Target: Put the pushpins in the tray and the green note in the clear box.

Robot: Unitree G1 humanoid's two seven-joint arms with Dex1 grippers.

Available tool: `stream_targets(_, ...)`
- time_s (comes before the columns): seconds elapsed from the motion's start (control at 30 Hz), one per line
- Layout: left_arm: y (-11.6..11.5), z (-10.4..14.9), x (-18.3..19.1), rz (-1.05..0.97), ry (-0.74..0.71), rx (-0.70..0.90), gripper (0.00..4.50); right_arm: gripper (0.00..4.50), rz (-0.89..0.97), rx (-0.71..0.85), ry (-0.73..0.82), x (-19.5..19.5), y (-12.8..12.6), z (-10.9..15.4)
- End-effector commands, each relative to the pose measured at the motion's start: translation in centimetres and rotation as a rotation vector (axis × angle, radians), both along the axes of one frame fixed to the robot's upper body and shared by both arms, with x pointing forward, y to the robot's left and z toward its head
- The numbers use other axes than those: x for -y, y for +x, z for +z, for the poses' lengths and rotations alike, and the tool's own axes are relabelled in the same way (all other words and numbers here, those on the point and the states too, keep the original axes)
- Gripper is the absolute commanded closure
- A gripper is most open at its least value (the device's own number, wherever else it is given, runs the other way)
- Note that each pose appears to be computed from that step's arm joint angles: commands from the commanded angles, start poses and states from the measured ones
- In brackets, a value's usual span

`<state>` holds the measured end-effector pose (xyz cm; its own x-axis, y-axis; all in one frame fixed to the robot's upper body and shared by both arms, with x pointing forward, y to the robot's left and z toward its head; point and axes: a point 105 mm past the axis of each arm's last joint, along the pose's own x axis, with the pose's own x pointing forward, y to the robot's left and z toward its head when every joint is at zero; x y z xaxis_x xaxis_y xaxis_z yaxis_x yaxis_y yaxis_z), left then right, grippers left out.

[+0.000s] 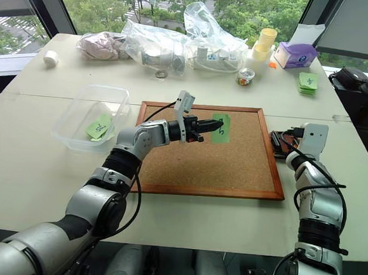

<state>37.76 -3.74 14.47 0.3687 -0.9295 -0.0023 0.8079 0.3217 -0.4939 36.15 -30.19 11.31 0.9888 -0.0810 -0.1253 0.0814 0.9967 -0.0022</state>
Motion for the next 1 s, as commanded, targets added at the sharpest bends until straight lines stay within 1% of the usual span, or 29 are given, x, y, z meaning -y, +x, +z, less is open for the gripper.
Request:
stream_targets(0.03, 0.2, 2.4, -0.3, 0.009, -0.034, 0.088, 4.50, 0.01, -0.004, 0.144, 0.013, 0.2, 0.2, 3.7)
stream_targets(0.13, 0.3, 3.9, -1.0, 0.018, -0.012, 0.167, 4.50, 0.01, 0.033, 0.207, 0.003, -0.8, 0.3, 5.6)
stream_targets(0.23, 0.6, 7.1, -3.2, 0.072, 0.046, 0.284, 4.50, 0.01, 0.171, 0.293, -0.011, -4.1, 0.6, 8.9)
stream_targets(0.27, 0.7, 7.7, -4.0, 0.091, 0.057, 0.302, 4.50, 0.01, 0.197, 0.307, -0.013, -4.8, 0.6, 9.5)
stream_targets(0.4, 1.2, 9.5, -8.0, 0.187, 0.115, 0.361, 4.50, 0.01, 0.207, 0.291, -0.058, -5.2, 0.8, 9.7)
stream_targets(0.43, 1.3, 9.8, -9.1, 0.208, 0.134, 0.370, 4.50, 0.01, 0.224, 0.292, -0.063, -5.4, 0.7, 9.8)
stream_targets(0.5, 1.1, 10.2, -11.1, 0.243, 0.191, 0.400, 4.50, 0.01, 0.314, 0.299, -0.065, -7.3, 0.4, 10.5)
stream_targets(0.53, 1.0, 10.3, -12.0, 0.259, 0.227, 0.411, 4.50, 0.01, 0.382, 0.299, -0.057, -8.6, 0.1, 10.9)
stream_targets(0.57, 1.1, 10.3, -13.5, 0.290, 0.290, 0.421, 4.50, 0.01, 0.502, 0.291, -0.050, -11.0, -0.4, 11.2)
stream_targets(0.63, 1.2, 10.4, -16.3, 0.358, 0.393, 0.416, 4.50, 0.01, 0.729, 0.257, -0.037, -15.4, -1.9, 11.3)
stream_targets(0.7, 1.3, 10.3, -18.9, 0.411, 0.500, 0.416, 4.50, 0.01, 0.913, 0.229, -0.045, -18.7, -3.6, 11.2)
stream_targets(0.8, 1.9, 9.5, -24.2, 0.544, 0.648, 0.322, 4.50, 0.01, 1.187, 0.164, -0.079, -23.1, -6.6, 10.2)
stream_targets(0.9, 1.5, 8.3, -26.7, 0.584, 0.698, 0.232, 4.50, 0.01, 1.283, 0.111, -0.138, -24.5, -7.5, 9.0)
stream_targets(1.0, 0.5, 6.6, -28.2, 0.602, 0.695, 0.112, 4.50, 0.01, 1.298, 0.075, -0.219, -24.8, -7.1, 7.3)
